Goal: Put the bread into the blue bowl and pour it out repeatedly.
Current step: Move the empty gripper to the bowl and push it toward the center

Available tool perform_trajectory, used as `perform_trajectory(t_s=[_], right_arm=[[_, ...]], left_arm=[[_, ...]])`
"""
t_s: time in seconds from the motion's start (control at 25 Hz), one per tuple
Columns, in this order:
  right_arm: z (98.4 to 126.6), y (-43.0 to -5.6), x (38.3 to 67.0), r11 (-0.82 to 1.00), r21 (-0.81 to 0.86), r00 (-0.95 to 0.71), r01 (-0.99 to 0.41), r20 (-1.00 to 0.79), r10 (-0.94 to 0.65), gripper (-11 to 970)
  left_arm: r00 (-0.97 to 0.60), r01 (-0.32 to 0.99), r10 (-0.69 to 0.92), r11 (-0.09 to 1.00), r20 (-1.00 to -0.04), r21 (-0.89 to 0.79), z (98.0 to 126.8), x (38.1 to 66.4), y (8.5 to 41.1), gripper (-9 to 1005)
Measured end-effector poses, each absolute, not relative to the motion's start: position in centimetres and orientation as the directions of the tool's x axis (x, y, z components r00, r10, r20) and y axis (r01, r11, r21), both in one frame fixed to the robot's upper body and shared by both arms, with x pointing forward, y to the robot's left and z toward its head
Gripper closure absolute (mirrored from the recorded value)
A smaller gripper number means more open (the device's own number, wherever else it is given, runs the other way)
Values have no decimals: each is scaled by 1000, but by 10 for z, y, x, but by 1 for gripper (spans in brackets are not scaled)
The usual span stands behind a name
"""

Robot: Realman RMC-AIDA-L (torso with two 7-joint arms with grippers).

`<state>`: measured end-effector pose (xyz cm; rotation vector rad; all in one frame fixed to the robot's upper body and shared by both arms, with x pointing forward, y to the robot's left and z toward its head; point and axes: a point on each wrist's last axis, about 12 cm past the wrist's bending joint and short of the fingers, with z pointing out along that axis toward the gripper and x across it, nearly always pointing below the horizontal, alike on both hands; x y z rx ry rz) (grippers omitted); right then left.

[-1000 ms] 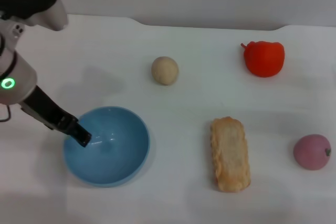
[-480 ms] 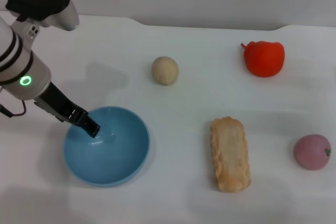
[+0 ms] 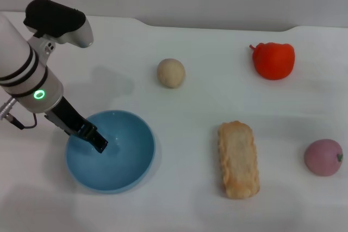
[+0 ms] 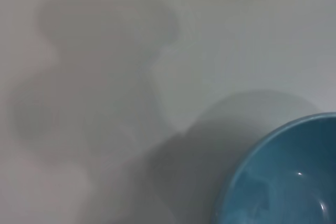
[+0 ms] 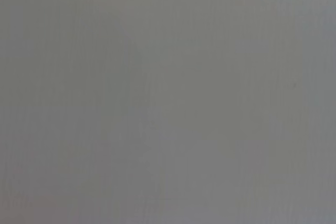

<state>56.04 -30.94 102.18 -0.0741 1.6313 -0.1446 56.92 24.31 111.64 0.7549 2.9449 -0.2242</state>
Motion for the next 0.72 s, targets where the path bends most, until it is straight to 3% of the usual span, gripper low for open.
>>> perform_trajectory(t_s=[0.16,0.72], right_arm=[[1022,-310,560,989,-139,-66,41,-988,-136,452],[1022,-311,560,990,-133,-64,47,-990,-130,459]], left_arm=[[-876,481,469,868,-116,-123,1112,570,242,125],[-861,508,499,853,-96,-123,1106,570,238,295]])
